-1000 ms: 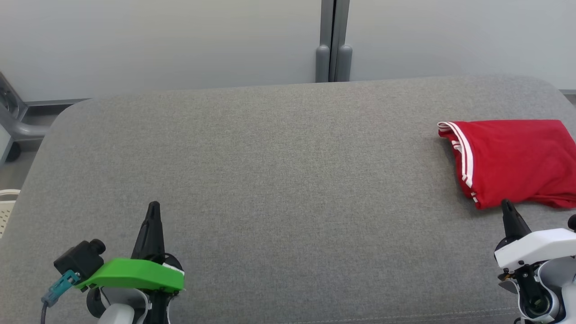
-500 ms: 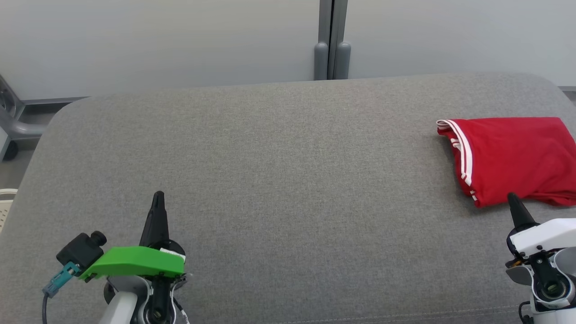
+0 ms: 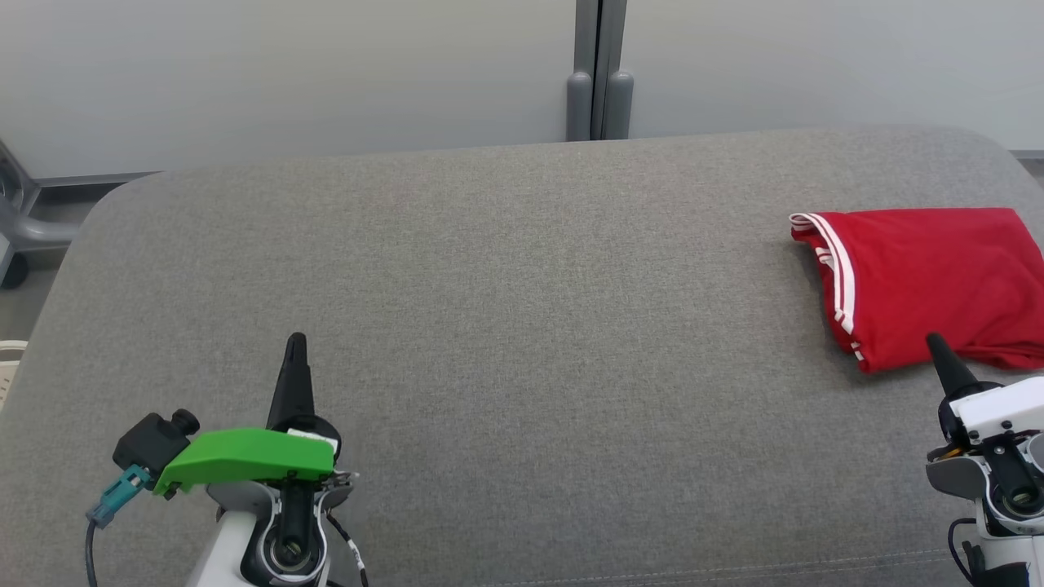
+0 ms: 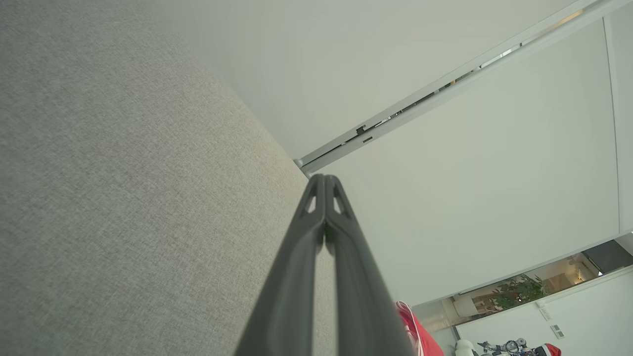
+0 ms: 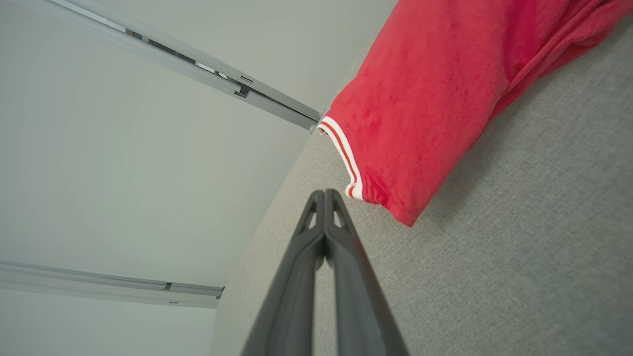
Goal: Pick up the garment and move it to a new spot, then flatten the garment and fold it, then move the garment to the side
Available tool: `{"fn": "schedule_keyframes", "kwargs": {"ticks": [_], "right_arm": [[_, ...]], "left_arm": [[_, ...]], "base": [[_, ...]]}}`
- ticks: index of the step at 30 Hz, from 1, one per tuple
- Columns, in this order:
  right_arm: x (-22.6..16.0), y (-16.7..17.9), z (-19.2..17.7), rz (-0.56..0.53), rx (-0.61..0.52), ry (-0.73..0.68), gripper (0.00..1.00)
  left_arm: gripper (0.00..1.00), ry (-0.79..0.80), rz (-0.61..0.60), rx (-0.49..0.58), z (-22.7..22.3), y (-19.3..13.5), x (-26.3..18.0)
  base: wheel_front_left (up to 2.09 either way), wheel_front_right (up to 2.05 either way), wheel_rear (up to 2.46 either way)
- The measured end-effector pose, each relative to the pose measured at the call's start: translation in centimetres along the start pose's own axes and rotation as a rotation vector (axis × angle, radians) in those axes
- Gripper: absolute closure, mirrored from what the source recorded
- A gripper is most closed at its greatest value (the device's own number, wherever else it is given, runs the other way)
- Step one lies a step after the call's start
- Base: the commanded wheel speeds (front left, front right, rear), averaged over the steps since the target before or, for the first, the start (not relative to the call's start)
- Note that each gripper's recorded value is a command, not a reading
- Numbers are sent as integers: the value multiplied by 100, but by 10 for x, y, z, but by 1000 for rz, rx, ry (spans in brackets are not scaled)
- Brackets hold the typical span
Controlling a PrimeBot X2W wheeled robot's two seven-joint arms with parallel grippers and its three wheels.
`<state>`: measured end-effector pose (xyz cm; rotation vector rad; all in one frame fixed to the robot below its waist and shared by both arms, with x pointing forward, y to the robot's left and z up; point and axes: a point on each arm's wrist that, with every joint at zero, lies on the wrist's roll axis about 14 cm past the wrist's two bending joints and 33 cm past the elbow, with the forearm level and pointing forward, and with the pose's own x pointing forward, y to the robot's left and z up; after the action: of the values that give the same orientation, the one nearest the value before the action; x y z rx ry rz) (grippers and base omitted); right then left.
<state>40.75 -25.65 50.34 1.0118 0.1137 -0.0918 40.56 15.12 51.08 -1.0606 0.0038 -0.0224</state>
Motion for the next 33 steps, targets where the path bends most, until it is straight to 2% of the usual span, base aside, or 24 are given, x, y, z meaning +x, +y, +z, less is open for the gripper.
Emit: {"fn": "schedule_keyframes", "kwargs": {"ticks": [33], "right_arm": [[15, 2, 22, 51, 334, 1, 100]], "left_arm": [[100, 1, 10, -306, -12, -14, 22]], "base": [[0, 0, 0]]}}
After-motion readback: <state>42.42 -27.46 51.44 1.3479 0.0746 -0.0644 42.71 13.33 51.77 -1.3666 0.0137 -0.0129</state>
